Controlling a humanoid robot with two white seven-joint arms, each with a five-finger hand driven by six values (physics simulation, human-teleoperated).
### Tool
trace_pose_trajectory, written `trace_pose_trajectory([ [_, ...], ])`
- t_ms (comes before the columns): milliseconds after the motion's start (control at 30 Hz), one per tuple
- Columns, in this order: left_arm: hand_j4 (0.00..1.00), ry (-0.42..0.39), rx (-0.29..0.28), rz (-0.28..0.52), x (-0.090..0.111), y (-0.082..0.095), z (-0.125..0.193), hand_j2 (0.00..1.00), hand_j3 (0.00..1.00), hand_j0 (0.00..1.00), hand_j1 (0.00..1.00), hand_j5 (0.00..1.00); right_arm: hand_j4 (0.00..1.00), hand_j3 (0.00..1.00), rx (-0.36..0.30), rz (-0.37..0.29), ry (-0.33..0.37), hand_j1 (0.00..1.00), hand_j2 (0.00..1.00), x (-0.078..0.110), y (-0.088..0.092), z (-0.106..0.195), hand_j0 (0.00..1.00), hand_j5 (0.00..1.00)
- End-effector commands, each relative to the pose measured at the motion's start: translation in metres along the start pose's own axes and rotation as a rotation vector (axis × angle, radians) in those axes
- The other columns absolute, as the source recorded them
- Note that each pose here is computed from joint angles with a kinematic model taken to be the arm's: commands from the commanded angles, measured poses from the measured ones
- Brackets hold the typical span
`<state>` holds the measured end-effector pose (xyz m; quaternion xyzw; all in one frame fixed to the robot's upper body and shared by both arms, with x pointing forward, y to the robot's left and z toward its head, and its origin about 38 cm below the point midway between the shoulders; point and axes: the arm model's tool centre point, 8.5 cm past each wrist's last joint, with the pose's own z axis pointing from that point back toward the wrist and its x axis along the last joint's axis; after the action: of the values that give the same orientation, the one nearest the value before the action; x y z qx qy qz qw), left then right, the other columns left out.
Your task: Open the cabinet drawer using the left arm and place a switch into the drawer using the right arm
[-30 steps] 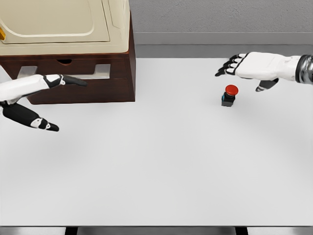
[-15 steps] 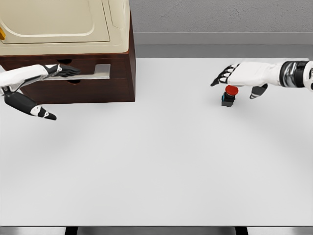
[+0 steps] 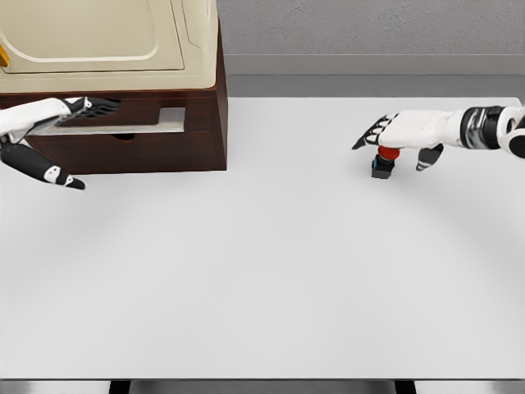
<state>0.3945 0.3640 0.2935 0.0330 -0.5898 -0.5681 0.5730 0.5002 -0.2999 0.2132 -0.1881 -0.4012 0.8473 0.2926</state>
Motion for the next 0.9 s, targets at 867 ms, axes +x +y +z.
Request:
trace_pose_trajectory([
  [867,1.0,0.027,-0.087,0.008,-0.009,-0.03,-0.01,1.0,1.0,1.0,1.0,1.0,1.0,1.0,0.014,0.001,0.001,1.0,1.0,0.001,0.0,-0.009,1.0,1.0],
])
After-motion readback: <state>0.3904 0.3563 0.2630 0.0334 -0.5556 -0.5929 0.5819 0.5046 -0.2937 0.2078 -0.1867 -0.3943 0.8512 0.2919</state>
